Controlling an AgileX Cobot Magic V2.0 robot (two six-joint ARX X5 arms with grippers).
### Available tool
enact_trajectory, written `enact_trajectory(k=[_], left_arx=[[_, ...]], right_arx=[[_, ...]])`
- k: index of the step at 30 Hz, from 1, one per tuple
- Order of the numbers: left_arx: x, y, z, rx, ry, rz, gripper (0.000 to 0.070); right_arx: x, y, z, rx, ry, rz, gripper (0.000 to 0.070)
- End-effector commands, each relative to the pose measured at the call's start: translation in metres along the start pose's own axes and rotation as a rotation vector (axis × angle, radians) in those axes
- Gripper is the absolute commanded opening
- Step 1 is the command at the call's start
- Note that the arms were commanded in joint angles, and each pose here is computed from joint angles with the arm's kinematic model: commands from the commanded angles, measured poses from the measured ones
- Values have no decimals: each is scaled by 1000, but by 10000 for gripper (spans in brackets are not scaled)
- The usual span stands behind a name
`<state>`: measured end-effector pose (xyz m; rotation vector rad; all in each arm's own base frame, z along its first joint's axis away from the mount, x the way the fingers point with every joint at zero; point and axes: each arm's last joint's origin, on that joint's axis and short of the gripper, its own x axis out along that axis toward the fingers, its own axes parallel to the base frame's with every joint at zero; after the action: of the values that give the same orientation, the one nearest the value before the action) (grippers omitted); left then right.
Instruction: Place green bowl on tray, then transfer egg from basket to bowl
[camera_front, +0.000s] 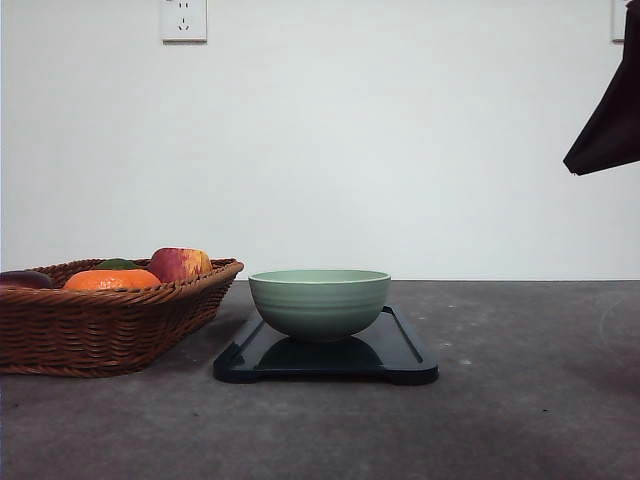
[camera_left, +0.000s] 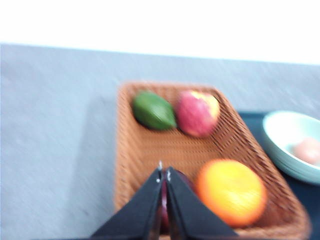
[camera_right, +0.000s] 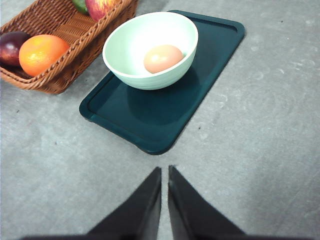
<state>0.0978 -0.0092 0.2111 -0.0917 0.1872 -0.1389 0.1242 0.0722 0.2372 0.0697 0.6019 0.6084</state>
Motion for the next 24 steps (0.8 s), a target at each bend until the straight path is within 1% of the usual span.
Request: enact_trajectory(k=[1,5,10,16,24], left_arx=[[1,2,-11,23,-32,11,0],[3,7,-35,21,-60,36,0],[6,10,-51,19,-58,44,0],[8,11,-60,15,-9,49,0],[8,11,-60,13,-11,48,0]], right_arx=[[0,1,3,5,-14,8,16],[0,1,3,5,-14,8,16],[0,1,3,5,-14,8,16],[0,1,3,5,-14,8,16],[0,1,3,5,-14,8,16]])
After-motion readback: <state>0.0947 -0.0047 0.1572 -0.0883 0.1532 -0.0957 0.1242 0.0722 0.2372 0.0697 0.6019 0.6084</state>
